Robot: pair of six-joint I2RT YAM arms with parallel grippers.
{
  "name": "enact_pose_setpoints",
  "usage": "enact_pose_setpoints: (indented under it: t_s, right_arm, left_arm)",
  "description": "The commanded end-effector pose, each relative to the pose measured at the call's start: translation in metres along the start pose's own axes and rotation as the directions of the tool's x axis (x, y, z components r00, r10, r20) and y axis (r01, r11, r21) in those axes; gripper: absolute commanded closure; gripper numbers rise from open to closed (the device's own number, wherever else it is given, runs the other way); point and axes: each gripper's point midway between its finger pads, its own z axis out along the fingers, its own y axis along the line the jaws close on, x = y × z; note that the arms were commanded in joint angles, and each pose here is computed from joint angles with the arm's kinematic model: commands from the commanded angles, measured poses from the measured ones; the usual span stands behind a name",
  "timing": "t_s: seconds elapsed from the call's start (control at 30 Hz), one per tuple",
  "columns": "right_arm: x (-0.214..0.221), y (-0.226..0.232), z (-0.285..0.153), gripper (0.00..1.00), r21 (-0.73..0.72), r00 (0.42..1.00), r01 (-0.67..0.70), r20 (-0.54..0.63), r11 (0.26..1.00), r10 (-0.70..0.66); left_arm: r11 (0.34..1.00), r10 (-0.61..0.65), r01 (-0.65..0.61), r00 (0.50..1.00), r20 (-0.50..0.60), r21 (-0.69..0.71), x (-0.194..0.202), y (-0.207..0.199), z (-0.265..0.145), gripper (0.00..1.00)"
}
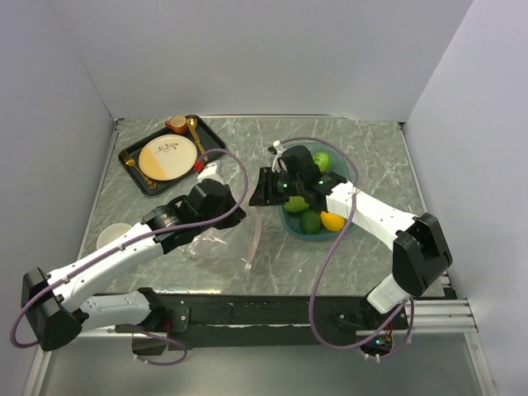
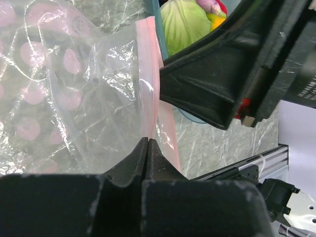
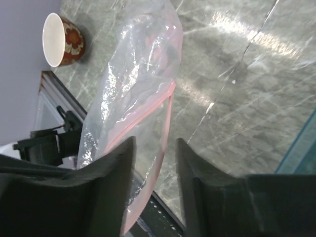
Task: Place the food in the zip-top bag and seal the zipper
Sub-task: Open the zipper of the food storage bag at the center of the board.
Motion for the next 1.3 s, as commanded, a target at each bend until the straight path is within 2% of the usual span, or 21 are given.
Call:
enact_pose_setpoints:
  t_s: [0.0, 0.03, 0.07, 0.1, 0.17, 0.27, 0.3, 0.33, 0.43, 0.5, 0.6, 0.73, 0.83, 0.97, 1.1, 1.27]
  right_arm:
    - [-0.020, 0.020, 0.001, 0.64, -0.076, 0.998, 0.036, 0.050, 0.996, -0.032]
    - [-0.019, 0.019, 0.002, 0.72, -0.073, 0.998, 0.035, 0.045, 0.997, -0.031]
    - [-0.021, 0.015, 0.004, 0.91, -0.054, 0.998, 0.038, 0.052, 0.998, -0.035]
    - [-0.021, 0.013, 0.004, 0.99, -0.047, 0.998, 0.039, 0.055, 0.998, -0.036]
    - [-0.028, 0.008, 0.001, 1.00, -0.005, 0.993, 0.047, 0.106, 0.999, -0.047]
    - [-0.046, -0.004, -0.014, 1.00, 0.080, 0.958, 0.053, 0.277, 0.995, -0.073]
    - [-0.056, -0.016, -0.020, 1.00, 0.154, 0.930, 0.035, 0.357, 0.987, -0.089]
    - [-0.064, -0.012, -0.025, 1.00, 0.157, 0.902, 0.043, 0.418, 0.987, -0.106]
    - [-0.069, -0.025, -0.037, 1.00, 0.228, 0.845, 0.003, 0.520, 0.974, -0.125]
    - [-0.068, -0.030, -0.038, 1.00, 0.243, 0.833, -0.017, 0.540, 0.970, -0.121]
    - [-0.065, -0.020, -0.027, 1.00, 0.219, 0.862, 0.024, 0.489, 0.975, -0.131]
    - [-0.059, -0.010, -0.017, 1.00, 0.177, 0.895, 0.041, 0.432, 0.983, -0.115]
    - [-0.055, -0.004, -0.015, 1.00, 0.148, 0.909, 0.042, 0.405, 0.988, -0.100]
    - [-0.051, 0.000, -0.013, 1.00, 0.138, 0.920, 0.050, 0.379, 0.989, -0.100]
    - [-0.049, 0.005, -0.011, 1.00, 0.118, 0.934, 0.062, 0.344, 0.991, -0.099]
    - [-0.050, 0.015, -0.012, 1.00, 0.088, 0.943, 0.067, 0.321, 0.994, -0.092]
  left_arm:
    - [0.998, -0.011, 0.009, 0.999, 0.038, 0.061, -0.009, -0.012, -0.009, 0.99]
    - [0.998, -0.012, 0.010, 0.999, 0.038, 0.057, -0.009, -0.012, -0.009, 0.99]
    - [0.998, -0.013, 0.011, 0.999, 0.042, 0.054, -0.010, -0.011, -0.009, 0.99]
    - [0.999, -0.014, 0.012, 0.999, 0.039, 0.050, -0.009, -0.010, -0.009, 0.99]
    - [0.999, -0.021, 0.019, 0.999, 0.038, 0.036, -0.008, -0.007, -0.008, 0.99]
    - [0.999, -0.041, 0.042, 0.999, 0.033, -0.015, -0.004, 0.004, -0.006, 0.99]
    - [0.998, -0.048, 0.049, 0.998, 0.032, -0.032, -0.003, 0.007, -0.004, 0.99]
    - [0.997, -0.056, 0.058, 0.998, 0.028, -0.051, -0.001, 0.012, -0.003, 0.99]
    - [0.995, -0.062, 0.064, 0.998, 0.023, -0.075, 0.003, 0.017, 0.001, 0.99]
    - [0.995, -0.065, 0.066, 0.998, 0.021, -0.072, 0.004, 0.016, 0.003, 0.99]
    - [0.995, -0.066, 0.067, 0.998, 0.019, -0.071, 0.004, 0.015, 0.007, 0.99]
    - [0.999, -0.045, 0.045, 0.999, 0.018, -0.021, 0.004, 0.005, 0.010, 0.53]
    - [0.999, -0.038, 0.038, 0.999, 0.021, 0.023, 0.004, -0.002, 0.013, 0.31]
    - [0.998, -0.030, 0.029, 0.999, 0.023, 0.055, 0.006, -0.007, 0.018, 0.25]
    - [0.998, -0.013, 0.012, 1.000, 0.016, 0.063, 0.012, -0.011, 0.027, 0.25]
    - [1.000, 0.006, -0.005, 0.999, 0.035, -0.005, 0.016, -0.006, 0.040, 0.27]
